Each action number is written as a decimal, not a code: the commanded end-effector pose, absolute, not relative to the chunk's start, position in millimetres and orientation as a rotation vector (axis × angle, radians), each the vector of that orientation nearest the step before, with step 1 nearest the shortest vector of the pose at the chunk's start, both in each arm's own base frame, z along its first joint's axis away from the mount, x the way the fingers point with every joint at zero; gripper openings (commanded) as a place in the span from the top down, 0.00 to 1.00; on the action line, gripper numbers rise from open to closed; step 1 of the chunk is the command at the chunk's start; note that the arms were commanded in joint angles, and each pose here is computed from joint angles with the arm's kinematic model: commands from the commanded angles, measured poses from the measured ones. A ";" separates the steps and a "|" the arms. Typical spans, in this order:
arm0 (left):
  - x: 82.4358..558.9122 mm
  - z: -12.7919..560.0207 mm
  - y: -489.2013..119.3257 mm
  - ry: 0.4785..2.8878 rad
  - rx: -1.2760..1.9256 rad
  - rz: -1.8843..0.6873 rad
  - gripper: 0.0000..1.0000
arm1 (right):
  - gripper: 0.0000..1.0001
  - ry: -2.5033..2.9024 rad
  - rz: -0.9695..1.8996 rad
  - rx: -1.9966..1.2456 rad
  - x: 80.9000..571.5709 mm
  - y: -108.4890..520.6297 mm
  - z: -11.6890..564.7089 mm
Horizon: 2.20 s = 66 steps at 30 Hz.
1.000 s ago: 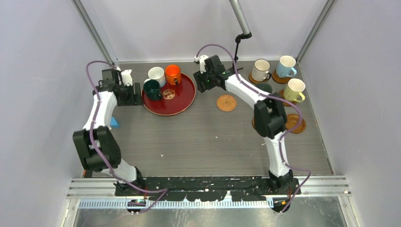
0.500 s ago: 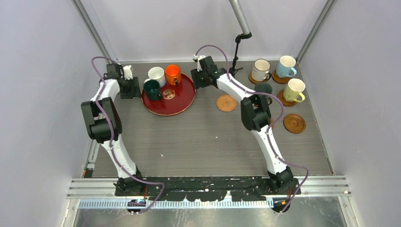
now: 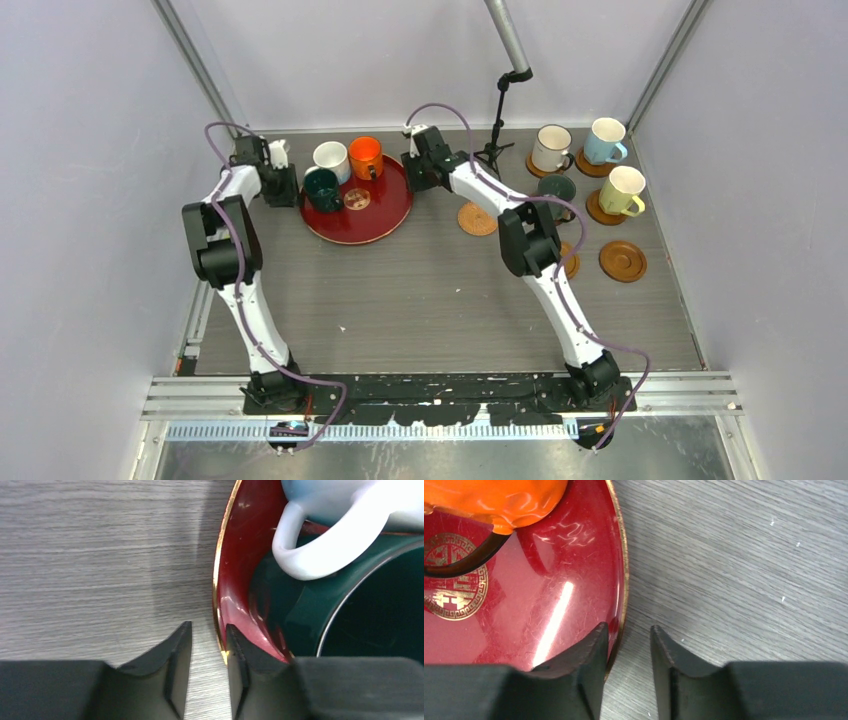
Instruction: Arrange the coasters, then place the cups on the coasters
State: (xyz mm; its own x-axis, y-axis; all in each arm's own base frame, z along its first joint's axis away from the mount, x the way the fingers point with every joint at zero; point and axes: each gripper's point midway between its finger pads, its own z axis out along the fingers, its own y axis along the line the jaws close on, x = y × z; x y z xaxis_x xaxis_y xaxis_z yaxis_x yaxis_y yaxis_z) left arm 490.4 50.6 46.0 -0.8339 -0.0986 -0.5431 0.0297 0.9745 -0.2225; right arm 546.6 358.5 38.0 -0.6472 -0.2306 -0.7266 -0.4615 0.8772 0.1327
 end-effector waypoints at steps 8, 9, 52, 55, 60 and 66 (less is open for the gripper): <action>457.6 51.0 24.2 2.550 0.069 -0.318 0.97 | 0.99 2.314 0.308 -0.510 520.3 345.4 51.8; 450.3 52.3 22.3 2.555 0.078 -0.318 0.97 | 1.00 2.330 0.301 -0.515 513.7 342.2 50.5; 303.8 186.1 42.6 2.342 -0.092 0.082 0.00 | 0.43 2.381 0.345 -0.671 341.5 386.1 128.0; 302.9 193.2 41.3 2.322 -0.094 0.076 0.00 | 0.43 2.384 0.308 -0.670 345.9 397.0 118.9; 302.6 199.0 40.8 2.294 -0.132 0.068 0.00 | 0.45 2.396 0.246 -0.627 358.6 400.4 106.0; 303.3 203.6 40.2 2.239 -0.135 0.065 0.00 | 0.47 2.377 0.157 -0.616 371.3 395.4 95.2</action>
State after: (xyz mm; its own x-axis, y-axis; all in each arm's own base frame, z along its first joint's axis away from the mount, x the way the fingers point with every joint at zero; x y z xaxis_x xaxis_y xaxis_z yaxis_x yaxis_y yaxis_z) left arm 295.9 36.5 181.2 -0.7034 -0.0599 -0.7082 -0.0906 0.9959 0.0057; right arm 349.3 392.9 71.3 -0.7017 -0.4318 -0.5667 -0.5144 0.8574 -0.0164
